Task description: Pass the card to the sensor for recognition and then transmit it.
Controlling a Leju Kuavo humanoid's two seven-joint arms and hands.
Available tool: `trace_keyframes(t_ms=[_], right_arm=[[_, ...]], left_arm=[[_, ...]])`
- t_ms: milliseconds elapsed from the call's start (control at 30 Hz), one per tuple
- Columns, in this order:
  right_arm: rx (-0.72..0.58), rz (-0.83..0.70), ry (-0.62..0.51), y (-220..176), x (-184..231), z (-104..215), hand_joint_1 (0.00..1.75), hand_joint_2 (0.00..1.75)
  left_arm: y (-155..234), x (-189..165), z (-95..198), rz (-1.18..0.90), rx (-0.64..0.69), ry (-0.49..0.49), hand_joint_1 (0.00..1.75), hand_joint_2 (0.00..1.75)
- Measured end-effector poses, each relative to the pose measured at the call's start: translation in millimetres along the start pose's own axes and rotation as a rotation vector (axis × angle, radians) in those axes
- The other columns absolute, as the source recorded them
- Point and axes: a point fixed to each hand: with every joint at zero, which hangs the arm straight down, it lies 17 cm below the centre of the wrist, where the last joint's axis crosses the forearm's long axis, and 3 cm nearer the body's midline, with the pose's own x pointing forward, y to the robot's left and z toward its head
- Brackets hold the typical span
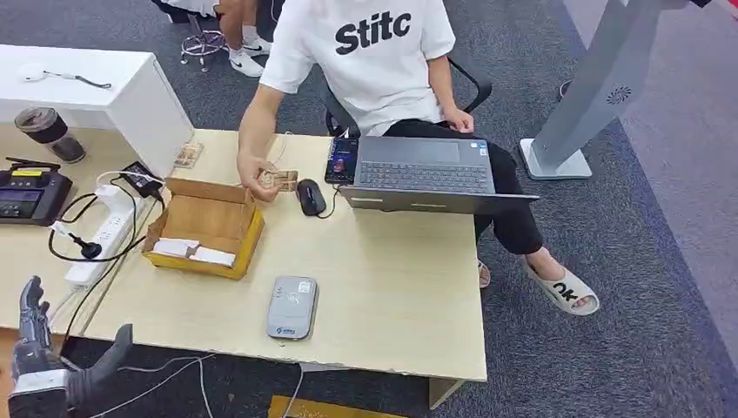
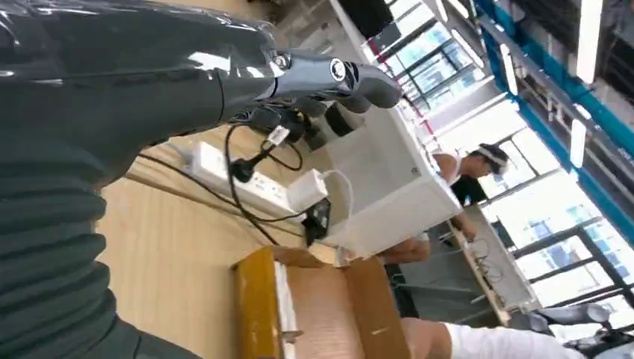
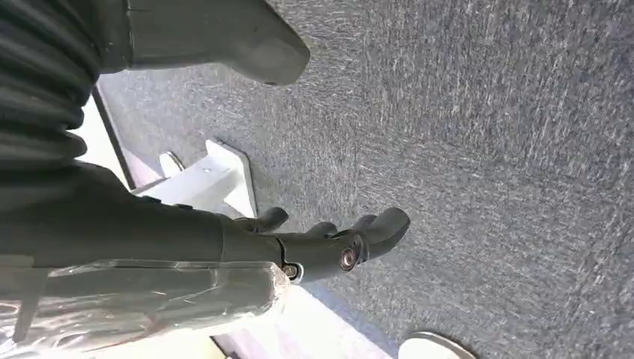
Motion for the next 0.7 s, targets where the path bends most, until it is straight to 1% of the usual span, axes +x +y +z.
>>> trace_keyframes(t_ms=[33,67,167,233,267,333,400,467,567,600,633,700], right_arm=[[0.001,-0.006,0.001,1,0,0,0.0,1.75],[0.004,-0.004,-0.006,1,1,0,0.0,1.75],[0.008,-0.005,-0.011,2,2,0,0.0,1.75],[0.009,-0.017,-0.004,2,0,0,0.0,1.75],[0.009,-0.027,0.003,2,-1,0,0.0,1.75],[0.01,-0.045,0.019,3,-3,1,0.0,1.75],[0.013,-0.056,0.038,6,-5,2,0.0,1.75],[0.015,-0.06,0.05,7,-7,3,0.0,1.75],[0.013,-0.07,0.05,8,-6,4,0.0,1.75],[0.011,-0.073,0.041,9,-4,4,0.0,1.75],[0.008,-0.071,0.035,8,-3,4,0.0,1.75],[0.001,-0.069,0.03,8,-2,4,0.0,1.75]], left_arm=[[0,-25,11,-0.032,-0.07,0.077,0.0,1.75],[-10,-43,26,-0.083,-0.147,0.132,0.0,1.75],[-14,-52,36,-0.09,-0.158,0.166,0.0,1.75],[-11,-57,42,-0.075,-0.133,0.196,0.0,1.75],[-7,-59,45,-0.062,-0.108,0.211,0.0,1.75],[9,-71,54,-0.034,-0.02,0.277,0.0,1.75],[28,-85,68,-0.127,0.056,0.333,0.0,1.75],[29,-101,85,-0.089,0.072,0.418,0.0,1.75],[28,-135,117,0.027,0.146,0.589,0.0,1.75],[28,-155,141,0.128,0.219,0.709,0.0,1.75],[29,-168,158,0.175,0.27,0.782,0.0,1.75],[31,-179,182,0.169,0.317,0.85,0.0,1.75]])
